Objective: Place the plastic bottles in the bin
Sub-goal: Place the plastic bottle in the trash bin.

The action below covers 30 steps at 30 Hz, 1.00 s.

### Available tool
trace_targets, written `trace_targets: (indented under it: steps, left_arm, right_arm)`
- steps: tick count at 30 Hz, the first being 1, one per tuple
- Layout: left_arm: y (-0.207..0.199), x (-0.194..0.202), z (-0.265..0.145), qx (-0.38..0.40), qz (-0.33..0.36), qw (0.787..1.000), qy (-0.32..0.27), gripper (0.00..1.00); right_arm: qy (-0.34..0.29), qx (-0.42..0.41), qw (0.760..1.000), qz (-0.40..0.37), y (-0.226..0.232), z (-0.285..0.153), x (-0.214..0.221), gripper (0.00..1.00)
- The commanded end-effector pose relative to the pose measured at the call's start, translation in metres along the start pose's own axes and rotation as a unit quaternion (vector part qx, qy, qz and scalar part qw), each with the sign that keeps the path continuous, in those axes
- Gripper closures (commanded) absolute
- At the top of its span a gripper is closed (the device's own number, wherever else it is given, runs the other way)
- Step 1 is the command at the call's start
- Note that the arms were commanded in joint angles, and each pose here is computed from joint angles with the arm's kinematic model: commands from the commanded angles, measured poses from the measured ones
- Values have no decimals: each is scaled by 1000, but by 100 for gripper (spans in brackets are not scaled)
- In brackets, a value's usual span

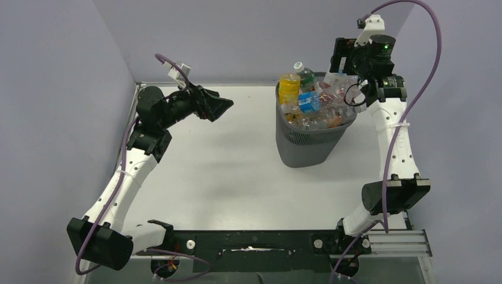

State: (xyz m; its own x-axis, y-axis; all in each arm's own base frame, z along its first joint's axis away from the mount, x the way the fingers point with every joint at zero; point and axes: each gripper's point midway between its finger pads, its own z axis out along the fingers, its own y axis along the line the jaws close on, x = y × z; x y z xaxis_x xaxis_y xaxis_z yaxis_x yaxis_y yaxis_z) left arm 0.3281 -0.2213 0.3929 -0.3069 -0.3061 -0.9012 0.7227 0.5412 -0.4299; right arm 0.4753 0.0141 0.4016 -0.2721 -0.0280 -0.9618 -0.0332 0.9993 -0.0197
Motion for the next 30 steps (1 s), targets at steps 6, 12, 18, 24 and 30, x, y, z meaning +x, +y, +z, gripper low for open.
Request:
trace_targets:
  steps: [6, 12, 18, 24, 30]
  left_arm:
    - [-13, -20, -3, 23, 23, 999, -32, 17]
    - [-15, -22, -4, 24, 25, 999, -33, 17]
    - [-14, -24, -4, 23, 26, 999, -33, 17]
    - [-11, -24, -5, 17, 30, 999, -32, 17]
    - [-7, -22, -4, 11, 27, 999, -27, 17]
  right_arm:
    - [-68, -10, 997, 17, -1, -35, -48, 7]
    - [-78, -10, 996, 34, -8, -33, -53, 8]
    - [-88, -38, 992, 76, -20, -18, -56, 7]
    - [-97, -36, 991, 88, -21, -22, -55, 7]
    - [-114, 53, 985, 119, -57, -49, -54, 5]
